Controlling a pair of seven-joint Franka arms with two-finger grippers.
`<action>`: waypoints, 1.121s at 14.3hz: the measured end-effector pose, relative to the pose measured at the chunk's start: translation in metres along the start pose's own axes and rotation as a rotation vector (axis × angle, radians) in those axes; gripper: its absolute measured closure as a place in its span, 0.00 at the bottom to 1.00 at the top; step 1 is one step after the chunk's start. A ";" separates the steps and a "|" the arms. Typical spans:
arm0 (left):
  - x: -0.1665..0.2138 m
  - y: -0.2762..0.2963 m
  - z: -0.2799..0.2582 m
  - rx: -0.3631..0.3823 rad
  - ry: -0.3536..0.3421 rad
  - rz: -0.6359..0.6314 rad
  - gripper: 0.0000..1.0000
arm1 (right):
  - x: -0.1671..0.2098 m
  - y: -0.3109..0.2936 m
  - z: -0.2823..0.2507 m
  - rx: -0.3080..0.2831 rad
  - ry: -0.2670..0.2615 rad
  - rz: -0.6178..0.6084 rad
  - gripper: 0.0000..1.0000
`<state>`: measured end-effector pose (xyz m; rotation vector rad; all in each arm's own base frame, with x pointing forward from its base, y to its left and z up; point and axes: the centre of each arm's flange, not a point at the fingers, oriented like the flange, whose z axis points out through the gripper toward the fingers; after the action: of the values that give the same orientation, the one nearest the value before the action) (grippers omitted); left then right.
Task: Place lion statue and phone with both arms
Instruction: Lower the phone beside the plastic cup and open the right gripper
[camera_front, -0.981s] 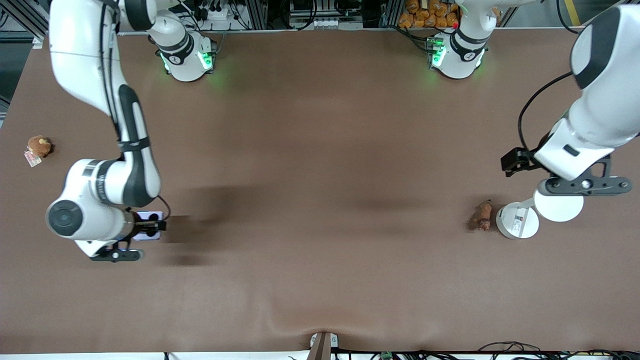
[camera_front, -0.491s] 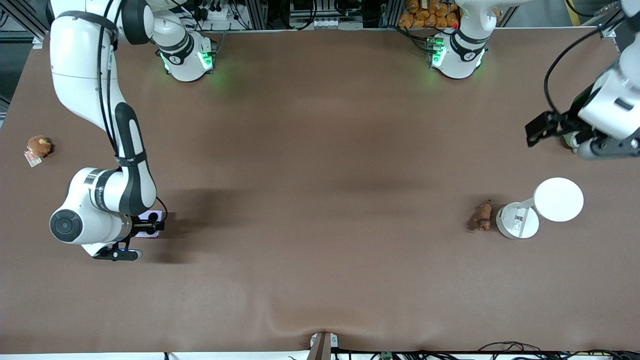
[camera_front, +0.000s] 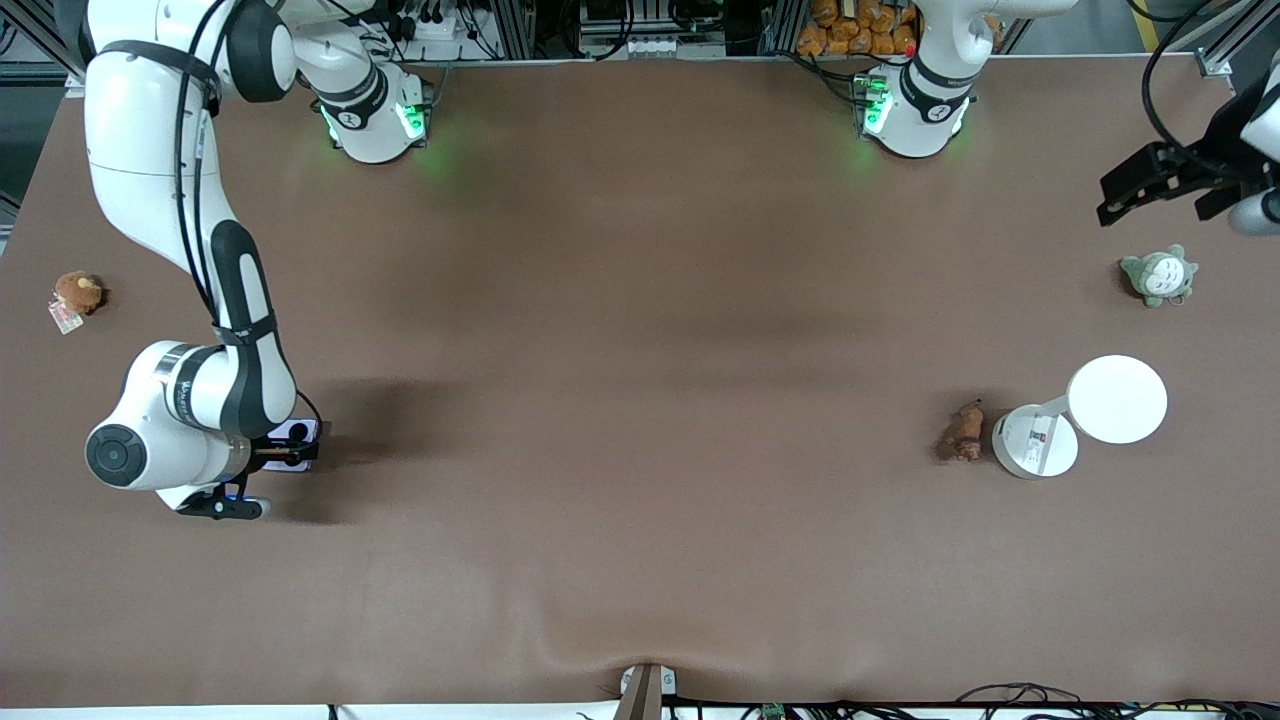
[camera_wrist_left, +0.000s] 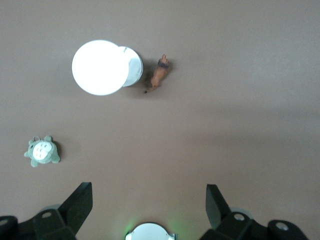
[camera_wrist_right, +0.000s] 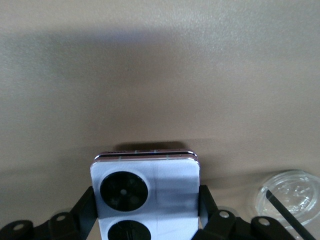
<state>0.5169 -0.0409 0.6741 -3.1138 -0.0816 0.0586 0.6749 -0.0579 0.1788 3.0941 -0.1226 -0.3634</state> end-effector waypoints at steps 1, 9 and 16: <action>-0.004 -0.001 -0.001 0.000 -0.005 0.000 0.00 | -0.001 0.001 0.003 0.001 -0.003 0.002 0.17; -0.012 -0.002 -0.002 0.001 -0.022 0.001 0.00 | -0.002 0.001 0.011 0.000 0.008 0.004 0.00; -0.012 0.001 0.001 0.002 -0.028 0.006 0.00 | 0.019 -0.011 -0.086 0.012 0.184 -0.025 0.00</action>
<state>0.5051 -0.0421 0.6740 -3.1115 -0.0734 0.1025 0.7140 -0.0470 0.2581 3.1231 -0.0824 -0.0783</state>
